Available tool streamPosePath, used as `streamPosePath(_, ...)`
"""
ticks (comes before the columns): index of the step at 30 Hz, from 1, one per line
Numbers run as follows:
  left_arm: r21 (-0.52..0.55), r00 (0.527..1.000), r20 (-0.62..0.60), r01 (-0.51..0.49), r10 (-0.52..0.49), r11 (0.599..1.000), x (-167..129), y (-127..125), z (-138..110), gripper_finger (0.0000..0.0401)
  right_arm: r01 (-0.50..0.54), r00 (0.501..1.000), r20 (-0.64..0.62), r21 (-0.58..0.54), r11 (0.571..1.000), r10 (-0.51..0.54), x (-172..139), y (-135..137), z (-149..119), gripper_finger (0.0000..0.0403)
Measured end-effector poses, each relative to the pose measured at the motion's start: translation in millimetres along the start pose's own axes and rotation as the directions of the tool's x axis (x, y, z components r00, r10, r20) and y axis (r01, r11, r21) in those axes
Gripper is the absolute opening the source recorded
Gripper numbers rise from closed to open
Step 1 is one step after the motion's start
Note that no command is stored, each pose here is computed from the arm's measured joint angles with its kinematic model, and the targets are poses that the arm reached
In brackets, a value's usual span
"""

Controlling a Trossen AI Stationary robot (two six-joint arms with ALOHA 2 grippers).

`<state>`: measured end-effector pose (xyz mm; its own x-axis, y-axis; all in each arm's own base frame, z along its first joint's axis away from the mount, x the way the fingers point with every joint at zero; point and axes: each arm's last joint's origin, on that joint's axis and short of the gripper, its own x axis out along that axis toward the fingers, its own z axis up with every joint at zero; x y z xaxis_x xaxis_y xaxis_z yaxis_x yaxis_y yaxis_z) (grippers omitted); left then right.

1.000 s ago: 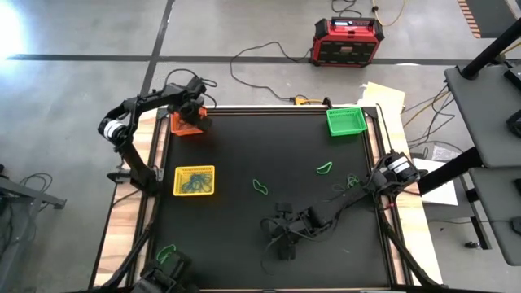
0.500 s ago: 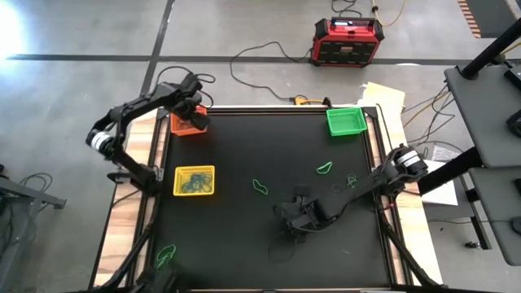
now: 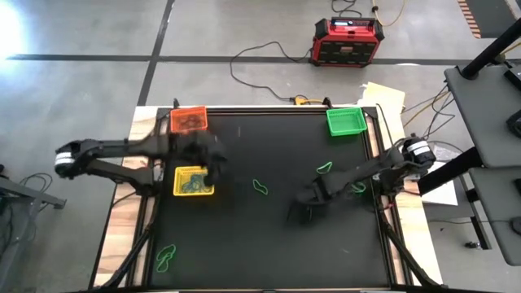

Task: Sort rubber bands into baskets
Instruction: Put the purple rubber band into the orange bin

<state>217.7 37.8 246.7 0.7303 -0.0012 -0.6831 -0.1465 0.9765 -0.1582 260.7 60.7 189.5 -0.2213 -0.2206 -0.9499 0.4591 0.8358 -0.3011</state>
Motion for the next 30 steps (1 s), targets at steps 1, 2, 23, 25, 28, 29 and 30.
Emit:
streamPosePath(1, 0.068, 0.999, 0.020, 0.047, -0.049, 0.997, 1.7, -16.2, -2.7, 0.0209, -0.005, 0.999, -0.045, -0.002, 1.000, 0.004, 5.5, -6.4, 1.1, 0.0168)
streamPosePath(2, 0.133, 0.995, 0.039, 0.084, -0.090, 0.988, 2.7, -31.6, -5.7, 0.0208, -0.013, 0.997, -0.080, -0.005, 1.000, 0.012, 11.5, -12.2, 2.8, 0.0168)
streamPosePath(23, 0.401, 0.957, 0.251, 0.036, -0.147, 0.916, 23.3, -171.7, -52.6, 0.0207, -0.217, 0.934, -0.309, -0.089, 0.972, 0.180, 77.9, -49.1, 12.2, 0.0149)
streamPosePath(25, 0.380, 0.962, 0.241, 0.030, -0.130, 0.924, 28.2, -172.3, -55.1, 0.0207, -0.225, 0.936, -0.297, -0.095, 0.970, 0.188, 78.8, -48.3, 13.0, 0.0142)
streamPosePath(28, 0.330, 0.966, 0.228, 0.036, -0.117, 0.943, 33.0, -173.1, -57.7, 0.0207, -0.231, 0.937, -0.293, -0.107, 0.967, 0.191, 80.3, -48.7, 13.2, 0.0127)
streamPosePath(29, 0.312, 0.967, 0.225, 0.042, -0.117, 0.949, 33.9, -173.5, -58.5, 0.0207, -0.232, 0.936, -0.293, -0.108, 0.967, 0.192, 81.1, -49.0, 12.6, 0.0120)
streamPosePath(30, 0.291, 0.967, 0.224, 0.048, -0.117, 0.956, 34.5, -174.3, -59.2, 0.0207, -0.233, 0.936, -0.294, -0.113, 0.966, 0.191, 82.1, -49.3, 11.9, 0.0112)
